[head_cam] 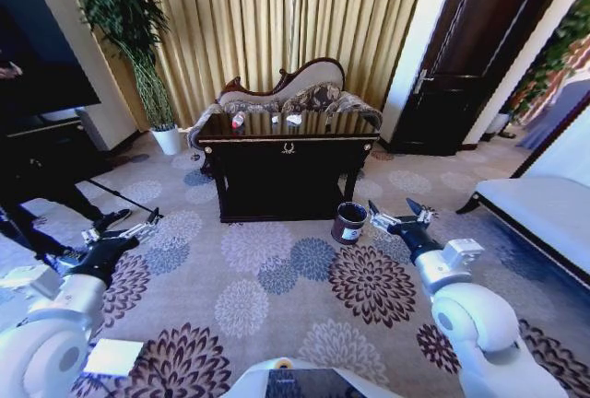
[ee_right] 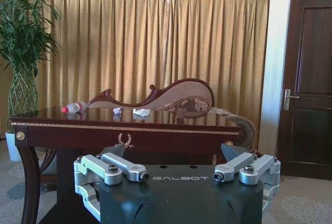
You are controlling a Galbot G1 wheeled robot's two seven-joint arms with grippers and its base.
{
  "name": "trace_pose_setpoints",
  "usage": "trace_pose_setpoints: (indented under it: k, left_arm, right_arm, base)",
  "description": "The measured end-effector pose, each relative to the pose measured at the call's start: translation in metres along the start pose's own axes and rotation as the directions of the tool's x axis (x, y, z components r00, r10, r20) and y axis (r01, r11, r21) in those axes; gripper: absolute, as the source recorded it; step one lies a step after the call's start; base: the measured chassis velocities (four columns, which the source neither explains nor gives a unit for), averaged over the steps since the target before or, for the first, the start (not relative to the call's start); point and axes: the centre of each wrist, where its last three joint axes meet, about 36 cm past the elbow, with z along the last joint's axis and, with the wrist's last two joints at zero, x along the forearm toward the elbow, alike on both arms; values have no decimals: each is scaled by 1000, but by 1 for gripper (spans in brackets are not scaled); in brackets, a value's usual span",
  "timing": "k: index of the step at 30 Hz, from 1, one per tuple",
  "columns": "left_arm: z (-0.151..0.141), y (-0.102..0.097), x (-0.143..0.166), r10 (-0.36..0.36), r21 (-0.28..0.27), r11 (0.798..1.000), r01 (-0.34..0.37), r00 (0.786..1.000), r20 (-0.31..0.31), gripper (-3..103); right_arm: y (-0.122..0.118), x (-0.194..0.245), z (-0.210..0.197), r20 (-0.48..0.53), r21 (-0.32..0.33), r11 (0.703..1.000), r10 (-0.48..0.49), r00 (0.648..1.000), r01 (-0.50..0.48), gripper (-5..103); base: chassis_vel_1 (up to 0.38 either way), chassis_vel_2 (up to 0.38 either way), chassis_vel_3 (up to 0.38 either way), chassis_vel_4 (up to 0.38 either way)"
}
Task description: Move to the front of the table and place the trash on the table into the trash bin.
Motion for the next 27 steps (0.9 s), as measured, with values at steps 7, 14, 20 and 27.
trace_pose_setpoints:
  k: [7,14,20,27]
  left_arm:
    - [-3,1,-1,27,-98,995,-20,997,71,100]
    - [-3,2,0,13,-189,982,8,994,109,100]
    - [-3,0,-2,49,-112,993,-35,990,131,100]
    - [2,0,-7,102,-47,994,-95,974,201,100]
  right_arm:
    - [1,1,-1,2,2,1000,-1,1000,1,100]
    - [1,1,-1,4,4,1000,-2,1000,2,100]
    - [1,0,0,3,6,1000,0,1000,0,100]
    - [0,0,0,4,6,1000,1,1000,-1,100]
  base:
    - [0,0,0,0]
    - [0,0,0,0]
    - [0,0,0,0]
    - [0,0,0,0]
